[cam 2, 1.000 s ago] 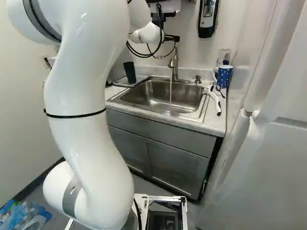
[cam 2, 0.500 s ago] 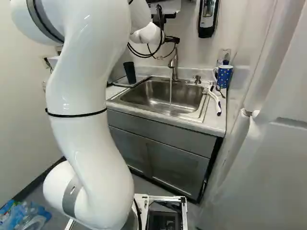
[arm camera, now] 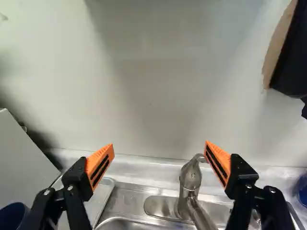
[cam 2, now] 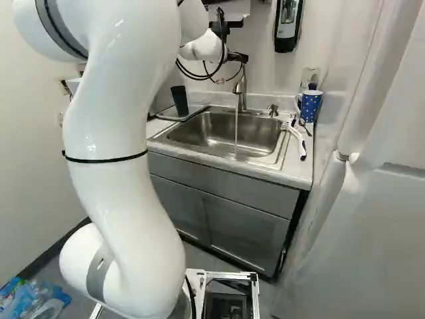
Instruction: Rinse the cup and place it in the tray
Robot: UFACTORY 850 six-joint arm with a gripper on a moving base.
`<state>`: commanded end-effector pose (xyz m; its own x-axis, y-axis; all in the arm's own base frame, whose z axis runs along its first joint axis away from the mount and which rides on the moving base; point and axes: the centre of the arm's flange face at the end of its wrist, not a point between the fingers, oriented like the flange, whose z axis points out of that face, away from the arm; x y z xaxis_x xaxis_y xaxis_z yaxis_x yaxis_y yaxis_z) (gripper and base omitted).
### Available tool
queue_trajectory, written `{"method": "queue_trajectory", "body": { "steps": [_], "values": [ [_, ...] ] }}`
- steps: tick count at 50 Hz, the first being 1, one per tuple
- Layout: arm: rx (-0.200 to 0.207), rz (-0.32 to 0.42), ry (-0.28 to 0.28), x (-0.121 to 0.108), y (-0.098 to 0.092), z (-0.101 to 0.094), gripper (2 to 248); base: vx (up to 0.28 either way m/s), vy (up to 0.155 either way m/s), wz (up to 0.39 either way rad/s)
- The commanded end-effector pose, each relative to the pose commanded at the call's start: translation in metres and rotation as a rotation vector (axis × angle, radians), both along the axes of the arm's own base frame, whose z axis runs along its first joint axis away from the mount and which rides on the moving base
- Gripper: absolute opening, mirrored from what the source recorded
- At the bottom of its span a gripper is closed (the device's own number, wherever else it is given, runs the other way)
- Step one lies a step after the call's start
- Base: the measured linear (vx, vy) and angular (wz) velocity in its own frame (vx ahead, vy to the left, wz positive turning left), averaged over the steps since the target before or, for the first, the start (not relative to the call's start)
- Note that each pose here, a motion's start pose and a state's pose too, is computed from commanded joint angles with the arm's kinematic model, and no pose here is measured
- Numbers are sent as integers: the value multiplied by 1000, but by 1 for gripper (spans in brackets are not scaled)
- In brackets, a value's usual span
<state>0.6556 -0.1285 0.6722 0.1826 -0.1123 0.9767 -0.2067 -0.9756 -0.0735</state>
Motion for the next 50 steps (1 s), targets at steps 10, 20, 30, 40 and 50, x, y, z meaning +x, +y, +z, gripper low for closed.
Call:
{"method": "queue_trajectory", "body": {
  "steps": [10, 20, 30, 40, 50],
  "values": [
    [4, 4, 22, -5, 4, -1, 247, 0, 0, 0],
    [9, 11, 46, -15, 10, -2, 247, 0, 0, 0],
    [13, 18, 70, -26, 17, -3, 247, 0, 0, 0],
    [17, 25, 94, -37, 23, -4, 247, 0, 0, 0],
    [20, 30, 111, -43, 27, -4, 247, 0, 0, 0]
  ]
}}
